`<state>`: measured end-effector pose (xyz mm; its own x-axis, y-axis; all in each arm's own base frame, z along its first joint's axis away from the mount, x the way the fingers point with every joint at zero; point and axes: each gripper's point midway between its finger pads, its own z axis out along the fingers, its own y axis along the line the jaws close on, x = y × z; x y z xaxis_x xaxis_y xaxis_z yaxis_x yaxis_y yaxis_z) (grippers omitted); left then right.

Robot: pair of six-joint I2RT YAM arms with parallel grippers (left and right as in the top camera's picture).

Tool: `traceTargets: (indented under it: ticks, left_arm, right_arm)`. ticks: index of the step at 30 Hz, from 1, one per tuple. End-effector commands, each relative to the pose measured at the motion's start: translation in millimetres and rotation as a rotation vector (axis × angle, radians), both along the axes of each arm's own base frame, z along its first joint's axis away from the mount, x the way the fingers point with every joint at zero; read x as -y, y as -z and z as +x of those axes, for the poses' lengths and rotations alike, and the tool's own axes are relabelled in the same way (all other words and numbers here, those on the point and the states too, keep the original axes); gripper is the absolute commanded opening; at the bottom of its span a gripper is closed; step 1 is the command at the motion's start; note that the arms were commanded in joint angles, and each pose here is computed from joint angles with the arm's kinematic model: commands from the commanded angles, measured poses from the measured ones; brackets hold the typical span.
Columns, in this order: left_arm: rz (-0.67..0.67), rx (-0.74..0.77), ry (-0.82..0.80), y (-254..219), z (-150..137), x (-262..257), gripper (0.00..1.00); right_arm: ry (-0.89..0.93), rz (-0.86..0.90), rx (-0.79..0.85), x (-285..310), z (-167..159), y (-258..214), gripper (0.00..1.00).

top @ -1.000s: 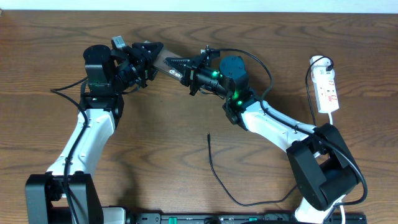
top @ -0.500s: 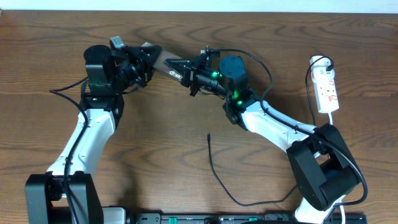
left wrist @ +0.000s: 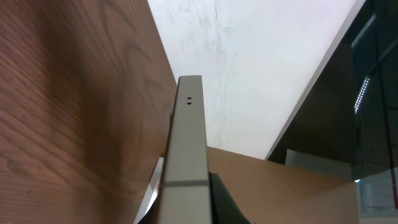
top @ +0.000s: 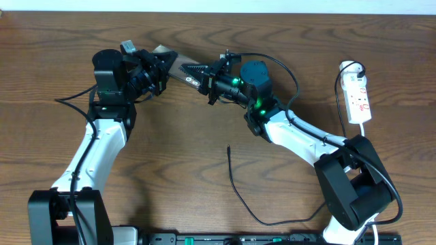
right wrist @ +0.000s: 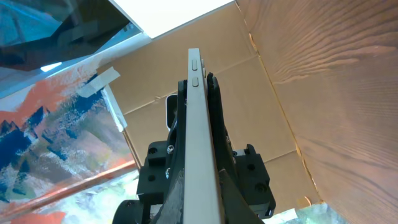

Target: Plug charger to phone and switch on socket

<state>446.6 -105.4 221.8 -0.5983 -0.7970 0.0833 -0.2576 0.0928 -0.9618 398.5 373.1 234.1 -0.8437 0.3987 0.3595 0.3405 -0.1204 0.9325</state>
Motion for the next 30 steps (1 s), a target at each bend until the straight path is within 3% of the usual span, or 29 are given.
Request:
traceTargets:
  ticks: [1, 3, 4, 7, 8, 19, 26, 30]
  left_arm:
    - [0.044, 0.042, -0.010, -2, 3, -3, 0.08]
    - [0.044, 0.042, -0.010, -2, 3, -3, 0.07]
    - [0.044, 0.042, -0.010, -2, 3, -3, 0.07]
    - [0.043, 0.042, -0.012, -2, 3, -5, 0.07]
    - [0.043, 0.042, -0.016, -2, 3, -7, 0.07]
    - [0.003, 0.056, -0.072, -9, 4, -73, 0.07]
    - [0.045, 0.389, 0.141, -69, -25, -102, 0.07]
    - [0.117, 0.523, 0.280, -82, -46, -97, 0.07]
  right_arm:
    - [-0.023, -0.001, 0.052, -1, -2, -10, 0.11]
    - [-0.024, -0.010, 0.071, -1, -2, -10, 0.24]
    - [-0.022, -0.016, 0.085, 0, -1, -10, 0.39]
    - [-0.014, -0.030, 0.115, 3, 2, -10, 0.96]
    - [-0.010, -0.034, 0.123, 5, 4, -10, 0.99]
    - [-0.019, -0.119, 0.289, 54, 30, -8, 0.99]
    - [-0.112, -0.279, 0.665, 83, 30, -1, 0.99]
    - [-0.185, -0.369, 0.718, 84, 23, 23, 0.99]
